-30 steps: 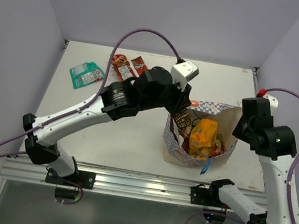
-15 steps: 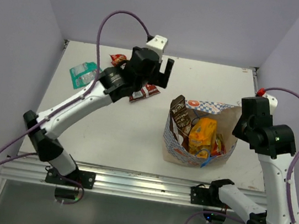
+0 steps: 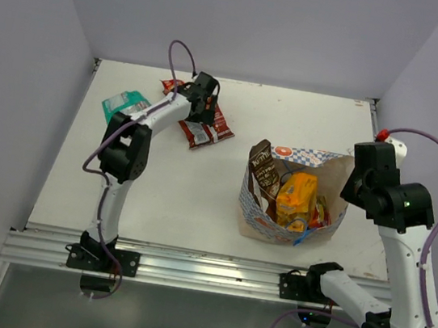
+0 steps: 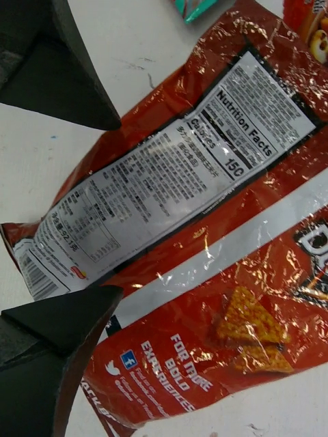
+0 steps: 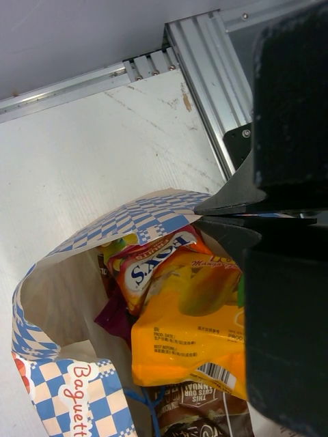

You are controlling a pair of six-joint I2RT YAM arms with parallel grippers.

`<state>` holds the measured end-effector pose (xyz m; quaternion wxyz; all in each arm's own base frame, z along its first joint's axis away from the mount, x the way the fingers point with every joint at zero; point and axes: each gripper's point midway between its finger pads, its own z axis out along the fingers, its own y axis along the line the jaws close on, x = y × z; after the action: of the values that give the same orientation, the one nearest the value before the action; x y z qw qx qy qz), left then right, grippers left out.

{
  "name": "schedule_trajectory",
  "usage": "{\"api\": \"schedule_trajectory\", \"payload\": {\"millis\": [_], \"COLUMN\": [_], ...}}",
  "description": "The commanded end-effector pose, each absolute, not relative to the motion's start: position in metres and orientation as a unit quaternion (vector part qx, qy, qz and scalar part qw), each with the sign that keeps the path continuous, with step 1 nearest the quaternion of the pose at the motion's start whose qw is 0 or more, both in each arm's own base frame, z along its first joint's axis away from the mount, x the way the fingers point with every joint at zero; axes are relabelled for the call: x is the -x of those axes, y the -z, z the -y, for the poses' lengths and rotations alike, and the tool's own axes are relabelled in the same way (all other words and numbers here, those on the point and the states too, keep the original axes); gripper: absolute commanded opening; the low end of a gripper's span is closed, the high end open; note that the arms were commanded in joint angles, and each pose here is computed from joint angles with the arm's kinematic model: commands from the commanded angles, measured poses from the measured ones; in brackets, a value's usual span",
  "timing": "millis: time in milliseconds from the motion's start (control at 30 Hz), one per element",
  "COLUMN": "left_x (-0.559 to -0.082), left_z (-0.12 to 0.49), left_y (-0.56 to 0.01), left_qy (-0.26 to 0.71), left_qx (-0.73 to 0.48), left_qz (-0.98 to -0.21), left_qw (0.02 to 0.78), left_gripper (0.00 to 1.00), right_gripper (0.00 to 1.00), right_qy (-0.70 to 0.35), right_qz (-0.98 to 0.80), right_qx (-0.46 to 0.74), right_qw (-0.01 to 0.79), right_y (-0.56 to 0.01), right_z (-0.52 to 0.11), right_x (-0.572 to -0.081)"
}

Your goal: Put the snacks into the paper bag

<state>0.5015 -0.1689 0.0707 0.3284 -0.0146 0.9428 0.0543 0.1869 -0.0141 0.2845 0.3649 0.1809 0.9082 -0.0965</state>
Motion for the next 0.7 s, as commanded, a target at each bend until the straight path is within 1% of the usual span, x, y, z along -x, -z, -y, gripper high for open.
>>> {"api": "schedule_trajectory", "payload": {"millis": [0, 200, 233, 267, 333, 367, 400, 433, 467, 533, 567, 633, 667], "left_x": [-0.534, -0.513, -0.509, -0.505, -0.493, -0.49, -0.487, -0.482, -0.483, -0.485, -0.49, -0.498, -0.501], "left_z": [0.18, 0.154, 0.152, 0.15, 0.148, 0.147, 0.147, 0.146, 0.147, 0.155, 0.162, 0.182, 0.189], "left_y": [-0.105, -0.047, -0.039, -0.025, -0.008, -0.001, 0.001, 0.005, -0.005, -0.02, -0.051, -0.093, -0.141], "left_qy": [-0.039, -0.084, -0.089, -0.094, -0.099, -0.1, -0.098, -0.098, -0.092, -0.063, -0.038, 0.007, 0.032], "left_qx": [0.039, 0.063, 0.065, 0.063, 0.058, 0.057, 0.056, 0.054, 0.055, 0.044, 0.043, 0.025, 0.021], "left_qz": [-0.921, -0.94, -0.943, -0.948, -0.956, -0.958, -0.959, -0.961, -0.959, -0.956, -0.948, -0.933, -0.915], "left_qw": [0.385, 0.324, 0.313, 0.298, 0.27, 0.262, 0.26, 0.253, 0.263, 0.283, 0.313, 0.359, 0.401], "left_gripper": [1.0, 1.0, 0.99, 0.96, 0.83, 0.71, 0.27, 0.03, 0.0, 0.0, 0.0, 0.0, 0.0], "right_gripper": [0.0, 0.0, 0.0, 0.0, 0.0, 0.0, 0.0, 0.0, 0.0, 0.0, 0.0, 0.0, 0.0], "right_qy": [0.131, 0.139, 0.14, 0.14, 0.139, 0.139, 0.139, 0.138, 0.137, 0.136, 0.135, 0.132, 0.131], "right_qz": [-0.925, -0.924, -0.924, -0.924, -0.924, -0.924, -0.924, -0.923, -0.924, -0.924, -0.925, -0.926, -0.926], "right_qx": [-0.168, -0.167, -0.167, -0.167, -0.168, -0.167, -0.168, -0.169, -0.169, -0.17, -0.169, -0.17, -0.17], "right_qw": [0.315, 0.314, 0.313, 0.313, 0.315, 0.314, 0.315, 0.316, 0.316, 0.313, 0.312, 0.31, 0.31], "right_y": [-0.284, -0.283, -0.284, -0.284, -0.285, -0.285, -0.285, -0.286, -0.285, -0.283, -0.282, -0.281, -0.282], "right_z": [0.029, 0.032, 0.032, 0.032, 0.031, 0.031, 0.031, 0.031, 0.031, 0.031, 0.03, 0.029, 0.028], "right_x": [-0.145, -0.145, -0.146, -0.146, -0.147, -0.147, -0.147, -0.147, -0.146, -0.145, -0.145, -0.145, -0.146]}}
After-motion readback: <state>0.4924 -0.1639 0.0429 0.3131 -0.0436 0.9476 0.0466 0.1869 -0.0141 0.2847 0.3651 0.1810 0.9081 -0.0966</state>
